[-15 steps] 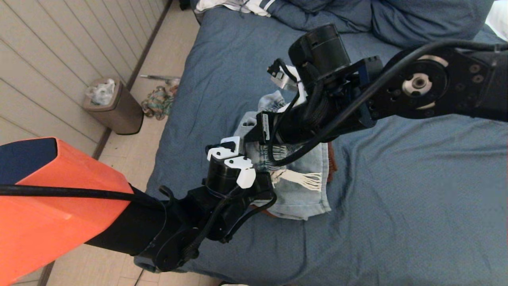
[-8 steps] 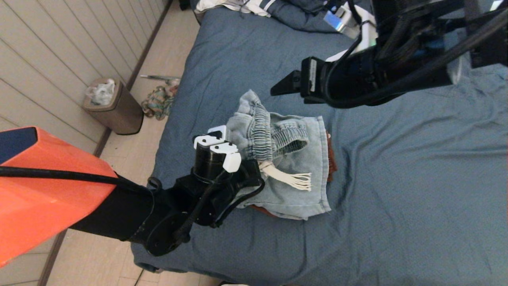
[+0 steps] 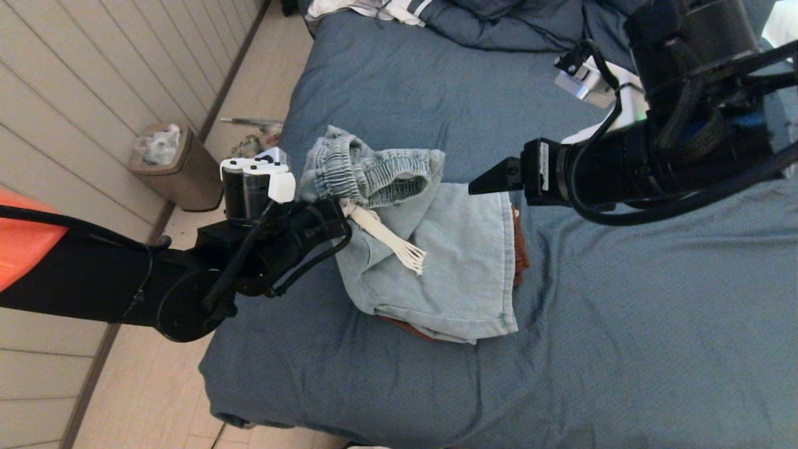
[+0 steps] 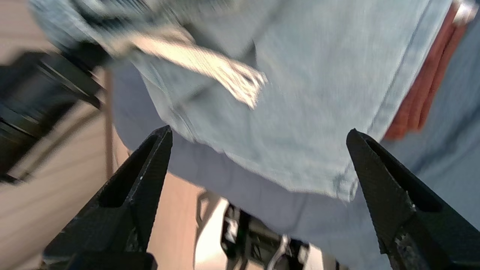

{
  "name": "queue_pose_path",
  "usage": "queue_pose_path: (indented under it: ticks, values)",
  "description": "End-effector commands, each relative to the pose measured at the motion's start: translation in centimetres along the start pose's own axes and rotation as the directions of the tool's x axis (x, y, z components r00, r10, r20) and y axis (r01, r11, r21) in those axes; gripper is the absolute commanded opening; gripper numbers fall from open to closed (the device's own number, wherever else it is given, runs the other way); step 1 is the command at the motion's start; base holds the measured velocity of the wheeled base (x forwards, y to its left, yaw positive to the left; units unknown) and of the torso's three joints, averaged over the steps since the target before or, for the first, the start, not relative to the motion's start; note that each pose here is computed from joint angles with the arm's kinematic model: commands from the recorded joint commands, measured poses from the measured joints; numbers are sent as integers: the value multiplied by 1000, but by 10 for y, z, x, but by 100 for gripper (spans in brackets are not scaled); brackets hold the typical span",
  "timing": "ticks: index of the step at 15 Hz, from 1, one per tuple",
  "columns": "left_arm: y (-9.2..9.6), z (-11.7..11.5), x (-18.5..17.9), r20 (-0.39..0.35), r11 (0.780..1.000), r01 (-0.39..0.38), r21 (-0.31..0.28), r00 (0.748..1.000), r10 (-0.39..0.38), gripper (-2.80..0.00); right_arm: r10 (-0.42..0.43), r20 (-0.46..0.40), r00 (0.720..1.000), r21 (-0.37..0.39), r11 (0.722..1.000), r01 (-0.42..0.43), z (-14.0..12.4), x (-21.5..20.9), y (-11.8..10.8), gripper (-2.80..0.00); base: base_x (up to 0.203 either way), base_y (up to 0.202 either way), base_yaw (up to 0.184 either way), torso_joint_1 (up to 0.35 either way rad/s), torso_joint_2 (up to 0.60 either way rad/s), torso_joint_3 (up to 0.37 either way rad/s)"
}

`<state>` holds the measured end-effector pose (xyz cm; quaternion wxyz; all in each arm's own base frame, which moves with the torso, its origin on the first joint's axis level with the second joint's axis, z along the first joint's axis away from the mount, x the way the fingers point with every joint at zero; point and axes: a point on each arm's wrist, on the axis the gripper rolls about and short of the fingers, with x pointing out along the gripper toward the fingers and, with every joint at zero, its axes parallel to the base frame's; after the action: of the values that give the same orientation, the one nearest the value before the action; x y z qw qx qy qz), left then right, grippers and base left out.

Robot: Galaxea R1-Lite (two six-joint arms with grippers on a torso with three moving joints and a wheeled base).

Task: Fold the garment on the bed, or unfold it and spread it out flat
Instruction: Unford the blue shorts

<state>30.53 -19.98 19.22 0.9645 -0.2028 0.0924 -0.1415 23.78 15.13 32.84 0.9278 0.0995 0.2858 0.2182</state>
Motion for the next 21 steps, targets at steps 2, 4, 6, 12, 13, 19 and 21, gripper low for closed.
queue_pose_path:
  ticks: [2, 4, 6, 12, 13, 19, 21]
  values:
    - [14, -9, -3, -29, 998, -43, -40, 999, 42, -280, -39, -96, 995, -11, 999, 38, -19, 19, -7, 0, 0, 0, 0, 0, 0, 0]
    - [22, -21, -6, -73, 996, -70, -63, 995, 65, -280, -72, -160, 984, -36, 997, 67, -33, 33, -12, -280, 0, 0, 0, 0, 0, 0]
    - [27, -27, -12, -97, 993, -85, -78, 992, 77, -280, -72, -180, 981, -74, 996, 59, -37, 36, -13, -280, 0, 0, 0, 0, 0, 0]
    - [36, -29, -18, -100, 986, -133, -97, 987, 123, -280, -83, -239, 967, -90, 994, 63, -50, 51, -11, -280, 0, 0, 0, 0, 0, 0]
    - [41, -35, -20, -121, 984, -153, -88, 982, 142, -280, -83, -249, 965, -96, 994, 61, -52, 54, -9, -280, 0, 0, 0, 0, 0, 0]
    - [62, -63, -37, -176, 978, -198, -59, 967, 185, -280, -82, -290, 954, -111, 993, 51, -61, 70, -3, -280, 0, 0, 0, 0, 0, 0]
    - [66, -71, -39, -194, 976, -212, -48, 960, 199, -280, -83, -297, 951, -114, 992, 51, -62, 72, -2, -280, 0, 0, 0, 0, 0, 0]
